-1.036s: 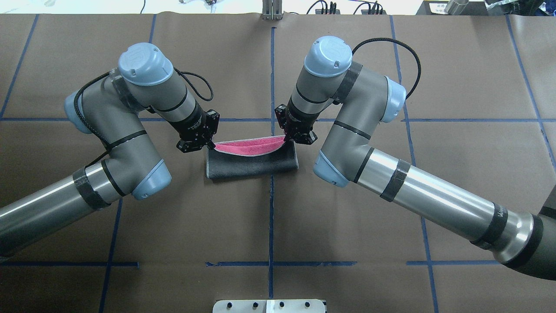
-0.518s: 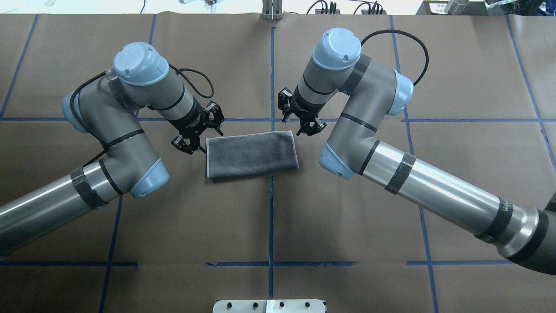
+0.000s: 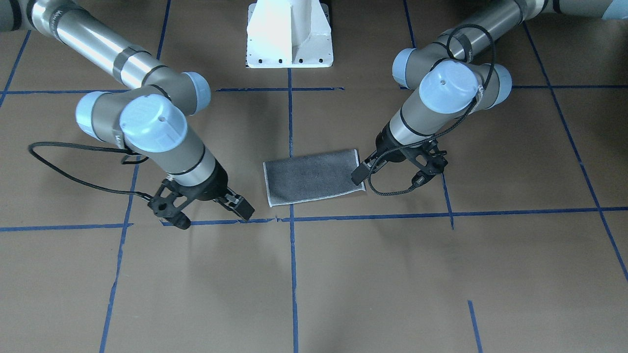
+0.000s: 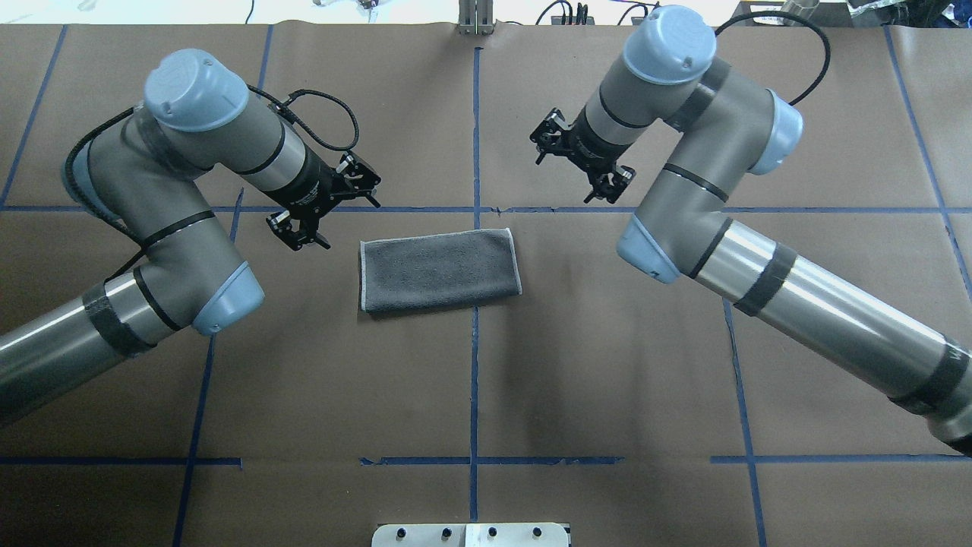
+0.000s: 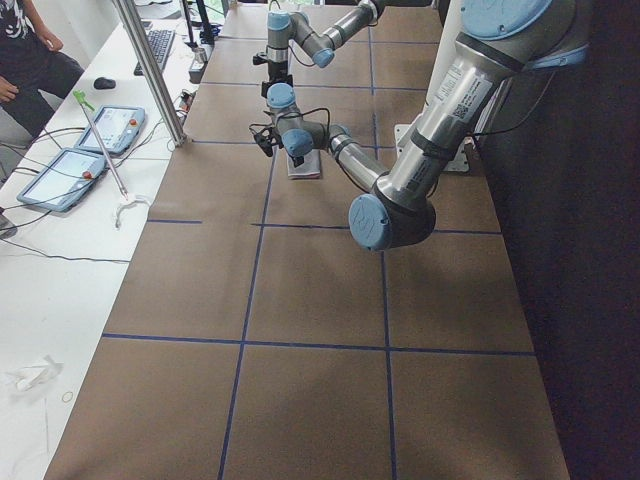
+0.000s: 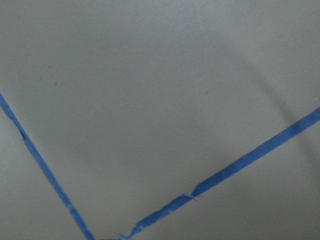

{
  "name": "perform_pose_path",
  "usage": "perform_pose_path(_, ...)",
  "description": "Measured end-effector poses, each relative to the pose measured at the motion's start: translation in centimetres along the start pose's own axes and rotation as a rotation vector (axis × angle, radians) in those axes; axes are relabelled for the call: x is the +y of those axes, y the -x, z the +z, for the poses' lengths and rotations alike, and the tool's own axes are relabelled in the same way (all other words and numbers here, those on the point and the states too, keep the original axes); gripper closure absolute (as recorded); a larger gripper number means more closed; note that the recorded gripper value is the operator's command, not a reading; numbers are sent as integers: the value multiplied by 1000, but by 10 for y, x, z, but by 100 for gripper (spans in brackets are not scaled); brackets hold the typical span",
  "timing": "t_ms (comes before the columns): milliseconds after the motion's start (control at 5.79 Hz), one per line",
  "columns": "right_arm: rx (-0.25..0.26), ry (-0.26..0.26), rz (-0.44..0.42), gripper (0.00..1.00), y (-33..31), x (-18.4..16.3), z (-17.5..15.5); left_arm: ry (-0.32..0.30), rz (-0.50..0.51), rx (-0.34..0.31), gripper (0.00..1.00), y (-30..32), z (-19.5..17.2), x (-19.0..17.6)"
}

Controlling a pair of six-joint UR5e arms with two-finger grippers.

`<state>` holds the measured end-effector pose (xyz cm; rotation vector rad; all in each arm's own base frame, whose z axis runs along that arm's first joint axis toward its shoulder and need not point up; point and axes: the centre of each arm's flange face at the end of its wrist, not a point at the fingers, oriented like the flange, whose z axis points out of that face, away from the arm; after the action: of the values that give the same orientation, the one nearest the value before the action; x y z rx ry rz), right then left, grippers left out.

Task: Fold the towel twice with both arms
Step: 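Raise the right arm away while the left gripper moves to the folded towel's end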

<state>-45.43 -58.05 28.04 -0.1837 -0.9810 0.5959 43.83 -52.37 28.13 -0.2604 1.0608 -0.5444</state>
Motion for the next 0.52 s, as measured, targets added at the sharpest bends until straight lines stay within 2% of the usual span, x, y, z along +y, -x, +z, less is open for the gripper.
perform_pose_path(173,-1,-13,-120,0,-41,-7,-13,-20,113,20,0,11,-11,6)
perform_pose_path(345,6,-27,-236,0,-77,-16,-26,-62,175,33,0,15,-9,17)
perform_pose_path(518,20,-39,-333,0,-110,-28,-36,-88,213,24,0,17,12,38)
